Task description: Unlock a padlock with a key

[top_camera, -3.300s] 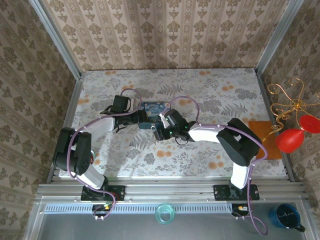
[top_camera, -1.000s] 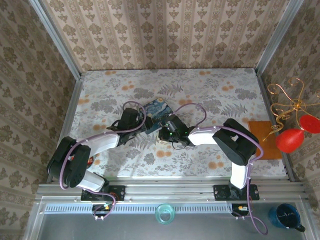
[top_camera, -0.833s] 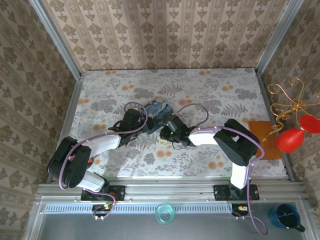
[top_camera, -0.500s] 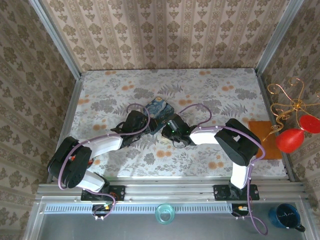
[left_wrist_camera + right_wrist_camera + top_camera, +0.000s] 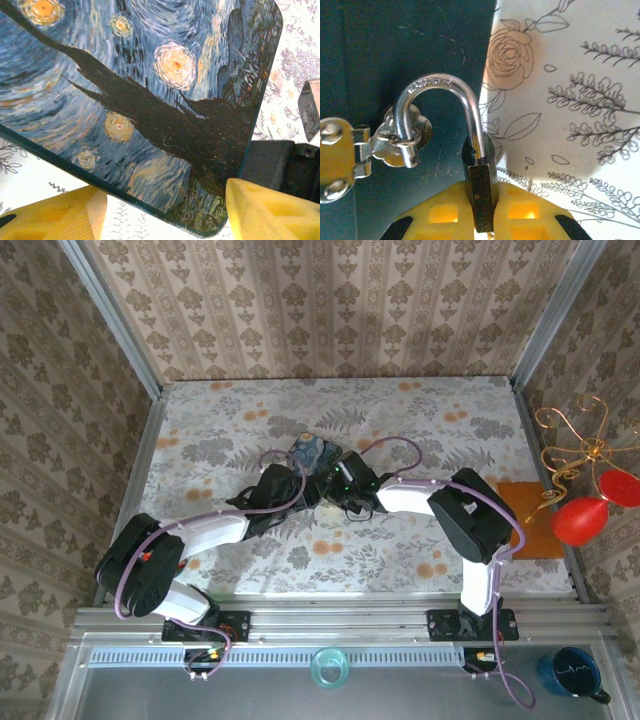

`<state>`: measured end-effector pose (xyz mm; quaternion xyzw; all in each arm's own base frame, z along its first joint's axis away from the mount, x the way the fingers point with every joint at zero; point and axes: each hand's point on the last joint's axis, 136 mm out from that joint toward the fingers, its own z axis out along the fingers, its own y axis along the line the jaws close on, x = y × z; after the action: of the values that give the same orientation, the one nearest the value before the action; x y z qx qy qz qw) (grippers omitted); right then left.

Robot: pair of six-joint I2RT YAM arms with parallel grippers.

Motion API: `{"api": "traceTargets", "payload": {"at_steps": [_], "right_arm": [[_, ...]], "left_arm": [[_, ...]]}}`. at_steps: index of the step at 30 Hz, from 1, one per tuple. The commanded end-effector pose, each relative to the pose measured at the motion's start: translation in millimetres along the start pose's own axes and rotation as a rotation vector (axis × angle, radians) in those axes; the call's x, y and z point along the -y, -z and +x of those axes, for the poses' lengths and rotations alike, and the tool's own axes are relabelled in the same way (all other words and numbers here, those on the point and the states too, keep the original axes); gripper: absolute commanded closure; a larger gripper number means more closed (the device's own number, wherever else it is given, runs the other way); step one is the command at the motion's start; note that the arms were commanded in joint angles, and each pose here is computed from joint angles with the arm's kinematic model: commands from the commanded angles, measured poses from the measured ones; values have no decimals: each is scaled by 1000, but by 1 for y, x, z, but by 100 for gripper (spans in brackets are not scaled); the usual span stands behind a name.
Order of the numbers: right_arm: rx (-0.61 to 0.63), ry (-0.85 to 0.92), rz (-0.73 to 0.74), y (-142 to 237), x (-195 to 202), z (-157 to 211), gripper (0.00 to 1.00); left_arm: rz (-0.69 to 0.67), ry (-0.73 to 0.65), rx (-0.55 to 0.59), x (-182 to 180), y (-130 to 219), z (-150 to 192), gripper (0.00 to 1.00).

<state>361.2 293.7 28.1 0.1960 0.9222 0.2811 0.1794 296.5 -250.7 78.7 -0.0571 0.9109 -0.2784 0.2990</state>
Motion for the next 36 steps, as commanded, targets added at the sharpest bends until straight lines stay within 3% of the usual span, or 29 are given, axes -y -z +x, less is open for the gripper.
{"api": "traceTargets", "payload": {"at_steps": [1,10,23,36], "right_arm": [[3,-26,29,-2,12,-17,100],[-38,21,-26,0,-12,-23,100],[9,-2,63,12,29,-46,100],[-11,189,102,59,34,-34,100]], "left_arm": [[-127,-22,-136,-33,-4,39,37],[-132,-30,-140,-33,-5,39,37],[-138,-26,-136,-35,-4,36,37],[-51,-62,-106,-25,23,-10,29]]}}
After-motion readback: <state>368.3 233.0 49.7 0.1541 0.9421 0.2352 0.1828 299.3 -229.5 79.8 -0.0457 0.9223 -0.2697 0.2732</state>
